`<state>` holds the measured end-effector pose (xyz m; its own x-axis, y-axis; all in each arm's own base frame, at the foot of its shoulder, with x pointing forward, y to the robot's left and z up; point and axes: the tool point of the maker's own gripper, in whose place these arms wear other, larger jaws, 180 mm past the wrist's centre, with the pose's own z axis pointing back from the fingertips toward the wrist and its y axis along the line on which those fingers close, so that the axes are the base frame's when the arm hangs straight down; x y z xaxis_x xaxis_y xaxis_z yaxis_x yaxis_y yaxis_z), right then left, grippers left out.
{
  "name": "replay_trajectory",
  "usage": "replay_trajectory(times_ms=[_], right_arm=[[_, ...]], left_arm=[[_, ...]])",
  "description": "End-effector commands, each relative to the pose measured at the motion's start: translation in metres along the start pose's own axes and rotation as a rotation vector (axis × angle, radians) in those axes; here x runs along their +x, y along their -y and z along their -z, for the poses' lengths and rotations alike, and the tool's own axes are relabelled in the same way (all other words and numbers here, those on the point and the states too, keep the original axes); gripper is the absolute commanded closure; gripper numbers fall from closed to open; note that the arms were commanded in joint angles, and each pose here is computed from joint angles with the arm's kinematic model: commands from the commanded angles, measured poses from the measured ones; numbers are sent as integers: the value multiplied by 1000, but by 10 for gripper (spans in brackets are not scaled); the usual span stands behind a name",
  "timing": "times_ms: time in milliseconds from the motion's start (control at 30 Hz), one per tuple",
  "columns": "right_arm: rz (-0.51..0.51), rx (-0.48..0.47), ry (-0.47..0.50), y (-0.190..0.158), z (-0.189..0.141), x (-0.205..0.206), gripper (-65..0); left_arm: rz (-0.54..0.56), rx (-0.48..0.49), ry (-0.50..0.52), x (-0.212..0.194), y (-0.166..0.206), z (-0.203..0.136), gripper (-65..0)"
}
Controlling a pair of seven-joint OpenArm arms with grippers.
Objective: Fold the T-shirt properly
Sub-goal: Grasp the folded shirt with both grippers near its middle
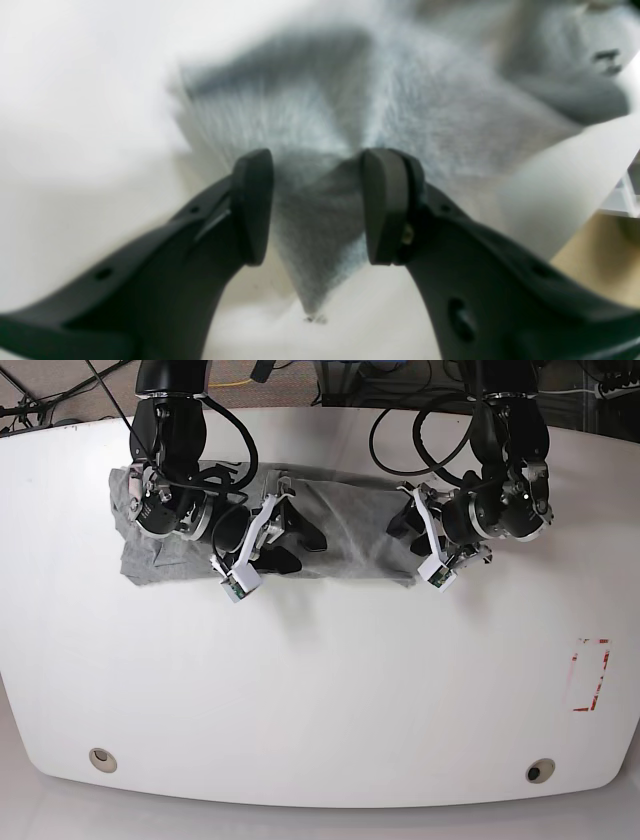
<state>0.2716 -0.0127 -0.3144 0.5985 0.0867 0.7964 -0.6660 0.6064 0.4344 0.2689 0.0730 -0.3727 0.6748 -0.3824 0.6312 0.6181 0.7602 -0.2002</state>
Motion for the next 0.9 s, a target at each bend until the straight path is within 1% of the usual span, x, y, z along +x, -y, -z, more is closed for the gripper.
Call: replay_trajectory(times_ms=[0,33,100,167,267,333,400,500,700,867], right_arm=[[3,45,19,-10,10,5,-333],[9,48,6,-10,14,1,-323],[36,59,-13,-11,24,-8,-274],[67,52,-12,-7,31,-15,-198],[112,48,-27,0,42,-29,-135],[129,42,-57,6,48,-41,-130],[144,16,-92,18,46,-55,-130],[151,-10,-103,31,40,-64,-127],[121,-74,-114,60,14,-68,-127],[87,-107,-127,76,2,-64,-127]], left_arm=[[-26,-26,14,2,-3,7,-257],[-38,-32,5,-2,-3,10,-257],[-48,-38,16,-2,-3,12,-257],[-46,-31,47,1,-6,10,-257],[-47,-31,76,5,-7,10,-257],[-47,-31,76,5,-7,10,-257],[-46,-30,76,5,-7,10,-257],[-46,-30,78,6,-8,10,-257],[-48,-29,72,3,-8,10,-258],[-22,-27,51,0,-10,9,-261]])
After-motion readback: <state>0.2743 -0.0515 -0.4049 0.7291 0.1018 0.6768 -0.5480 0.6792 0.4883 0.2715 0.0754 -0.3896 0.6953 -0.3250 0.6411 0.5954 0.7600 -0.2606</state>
